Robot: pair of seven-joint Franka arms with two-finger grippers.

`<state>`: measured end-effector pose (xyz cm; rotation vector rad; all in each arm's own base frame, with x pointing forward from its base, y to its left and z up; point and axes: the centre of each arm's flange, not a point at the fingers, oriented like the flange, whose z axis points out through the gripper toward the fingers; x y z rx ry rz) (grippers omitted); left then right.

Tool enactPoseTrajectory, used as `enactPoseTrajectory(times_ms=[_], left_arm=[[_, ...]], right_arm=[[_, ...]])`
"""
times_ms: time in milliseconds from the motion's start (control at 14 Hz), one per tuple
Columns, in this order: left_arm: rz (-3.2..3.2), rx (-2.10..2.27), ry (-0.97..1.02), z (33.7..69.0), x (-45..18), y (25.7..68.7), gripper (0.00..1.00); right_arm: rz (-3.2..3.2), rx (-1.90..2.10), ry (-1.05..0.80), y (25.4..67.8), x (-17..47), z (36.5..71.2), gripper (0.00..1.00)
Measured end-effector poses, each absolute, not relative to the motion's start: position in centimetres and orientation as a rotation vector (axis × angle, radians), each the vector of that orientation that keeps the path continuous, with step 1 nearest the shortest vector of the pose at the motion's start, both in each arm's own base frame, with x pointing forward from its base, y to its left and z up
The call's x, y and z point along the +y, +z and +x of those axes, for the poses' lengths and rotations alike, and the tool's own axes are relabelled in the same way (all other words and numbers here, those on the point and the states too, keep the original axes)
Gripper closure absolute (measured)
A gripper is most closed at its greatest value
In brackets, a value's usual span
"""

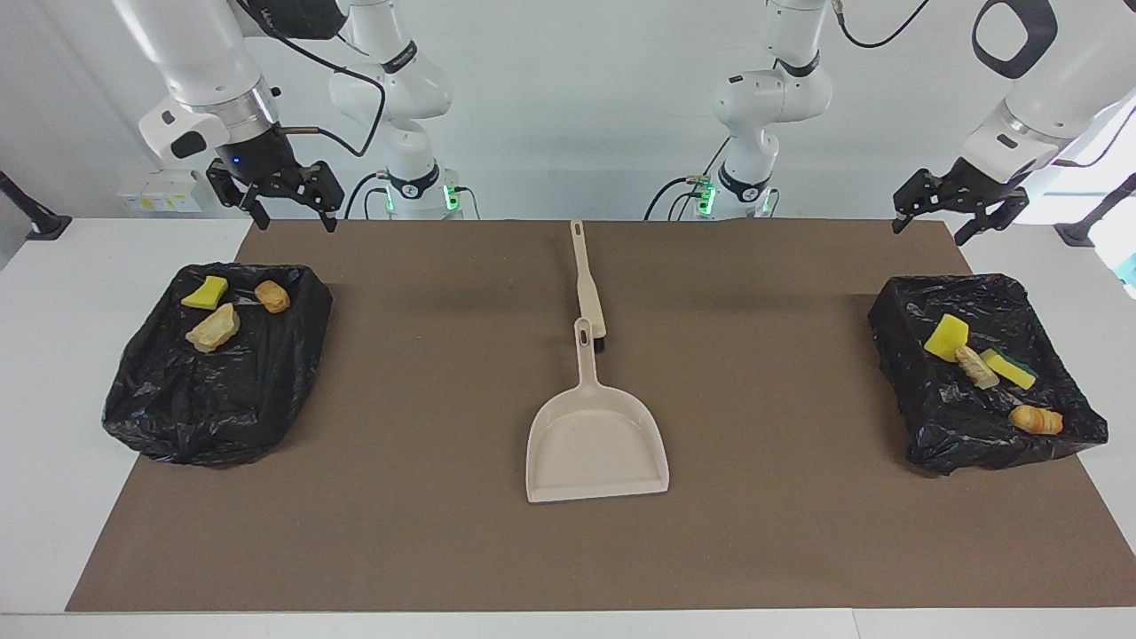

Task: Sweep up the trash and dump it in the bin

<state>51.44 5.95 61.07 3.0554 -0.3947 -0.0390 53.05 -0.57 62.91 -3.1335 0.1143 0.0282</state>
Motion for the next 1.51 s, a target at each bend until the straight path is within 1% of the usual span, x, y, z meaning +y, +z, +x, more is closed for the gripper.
enactPoseTrajectory(times_ms=[143, 287, 717, 932, 1505], left_arm=[[3.065, -0.411, 0.025, 51.4, 5.5, 63.3, 0.0], [3.074, -0.383, 0.049, 51.1, 4.4, 65.4, 0.0], [3.139, -0.344, -0.011, 49.9, -1.7, 68.5, 0.0], [3.148, -0.377, -0.004, 49.5, -3.2, 69.1, 0.0], [3.148, -0.371, -0.013, 49.3, -2.9, 69.1, 0.0]], right_arm=[[-3.133, 0.114, 0.028, 62.9, -0.6, 53.1, 0.0], [-3.133, 0.114, 0.028, 62.9, -0.6, 53.1, 0.0], [-3.133, 0.114, 0.028, 62.9, -0.6, 53.1, 0.0], [-3.133, 0.114, 0.028, 62.9, -0.6, 53.1, 0.0], [-3.133, 0.114, 0.028, 62.9, -0.6, 53.1, 0.0]])
